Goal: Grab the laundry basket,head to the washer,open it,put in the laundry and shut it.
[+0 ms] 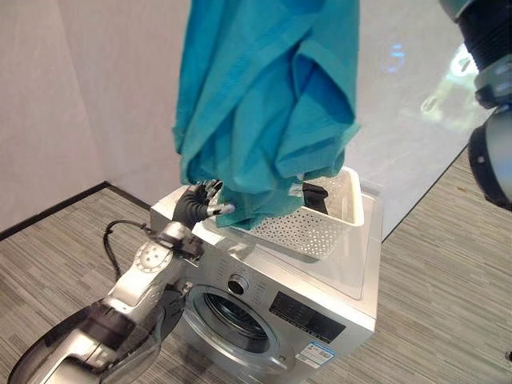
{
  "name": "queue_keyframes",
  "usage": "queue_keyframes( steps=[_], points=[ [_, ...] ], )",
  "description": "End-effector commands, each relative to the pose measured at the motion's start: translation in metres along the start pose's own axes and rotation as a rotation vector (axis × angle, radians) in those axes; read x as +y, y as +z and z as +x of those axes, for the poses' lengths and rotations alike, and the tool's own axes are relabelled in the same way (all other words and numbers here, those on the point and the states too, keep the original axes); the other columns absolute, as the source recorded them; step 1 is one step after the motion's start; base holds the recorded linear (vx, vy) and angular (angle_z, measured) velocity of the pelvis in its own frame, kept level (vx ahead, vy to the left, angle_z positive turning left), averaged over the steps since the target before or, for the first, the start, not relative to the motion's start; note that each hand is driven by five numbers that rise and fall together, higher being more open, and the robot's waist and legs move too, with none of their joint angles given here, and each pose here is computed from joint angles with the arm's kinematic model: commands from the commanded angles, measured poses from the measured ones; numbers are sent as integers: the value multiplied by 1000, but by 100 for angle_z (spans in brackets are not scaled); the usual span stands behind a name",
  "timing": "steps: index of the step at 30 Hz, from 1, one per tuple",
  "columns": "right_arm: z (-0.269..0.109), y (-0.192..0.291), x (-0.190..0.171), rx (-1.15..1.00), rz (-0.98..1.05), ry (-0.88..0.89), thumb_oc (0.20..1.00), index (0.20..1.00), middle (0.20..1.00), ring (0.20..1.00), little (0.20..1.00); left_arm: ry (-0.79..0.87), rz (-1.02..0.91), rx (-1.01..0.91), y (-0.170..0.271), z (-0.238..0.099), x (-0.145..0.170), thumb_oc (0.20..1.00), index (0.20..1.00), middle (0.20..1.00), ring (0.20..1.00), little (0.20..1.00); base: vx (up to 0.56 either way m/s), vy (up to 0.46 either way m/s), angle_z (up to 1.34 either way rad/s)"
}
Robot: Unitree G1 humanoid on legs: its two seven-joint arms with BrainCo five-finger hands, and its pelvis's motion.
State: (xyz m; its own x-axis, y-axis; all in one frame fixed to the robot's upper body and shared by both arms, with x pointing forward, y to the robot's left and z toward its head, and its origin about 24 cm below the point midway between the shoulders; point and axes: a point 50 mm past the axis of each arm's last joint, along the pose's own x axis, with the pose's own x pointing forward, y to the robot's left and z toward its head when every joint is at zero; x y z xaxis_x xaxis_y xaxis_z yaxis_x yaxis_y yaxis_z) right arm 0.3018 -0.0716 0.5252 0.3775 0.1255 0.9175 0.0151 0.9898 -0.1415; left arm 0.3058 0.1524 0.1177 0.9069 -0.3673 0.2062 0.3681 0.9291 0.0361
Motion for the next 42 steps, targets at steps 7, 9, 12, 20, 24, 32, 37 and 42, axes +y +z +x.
queue_keyframes(
  steps=[7, 9, 12, 20, 24, 32, 37, 42],
  points=[
    [13, 19, -20, -30, 68, -151, 200, 200, 200, 200, 200, -111, -160, -228, 44, 43, -44, 1000, 1000, 1000, 1000, 1000, -2, -9, -9],
    [13, 16, -23, -18, 60, -162, 200, 200, 200, 200, 200, -138, -190, -262, 51, 47, -51, 1000, 1000, 1000, 1000, 1000, 0, 0, 0],
    [12, 11, -28, -1, 48, -175, 200, 200, 200, 200, 200, -171, -269, -313, 61, 49, -61, 1000, 1000, 1000, 1000, 1000, -7, -5, -7],
    [4, -13, -41, 91, -16, -190, 200, 200, 200, 200, 200, -223, -236, -432, 86, 29, -64, 1000, 1000, 1000, 1000, 1000, -2, -1, -2],
    [1, -20, -43, 111, -2, -204, 200, 200, 200, 200, 200, -228, -303, -413, 82, 26, -65, 1000, 1000, 1000, 1000, 1000, 0, 0, 0],
    [0, -22, -42, 119, 40, -222, 200, 200, 200, 200, 200, -354, -493, -350, 73, 24, -82, 1000, 1000, 1000, 1000, 1000, 0, 0, 0],
    [-1, -24, -47, 126, 47, -234, 200, 200, 200, 200, 200, -473, -640, -342, 75, 16, -99, 1000, 1000, 1000, 1000, 1000, 0, 0, 0],
    [-6, -33, -45, 146, 49, -211, 200, 200, 200, 200, 200, -516, -721, -355, 79, 12, -105, 1000, 1000, 1000, 1000, 1000, -7, 4, 0]
  ],
)
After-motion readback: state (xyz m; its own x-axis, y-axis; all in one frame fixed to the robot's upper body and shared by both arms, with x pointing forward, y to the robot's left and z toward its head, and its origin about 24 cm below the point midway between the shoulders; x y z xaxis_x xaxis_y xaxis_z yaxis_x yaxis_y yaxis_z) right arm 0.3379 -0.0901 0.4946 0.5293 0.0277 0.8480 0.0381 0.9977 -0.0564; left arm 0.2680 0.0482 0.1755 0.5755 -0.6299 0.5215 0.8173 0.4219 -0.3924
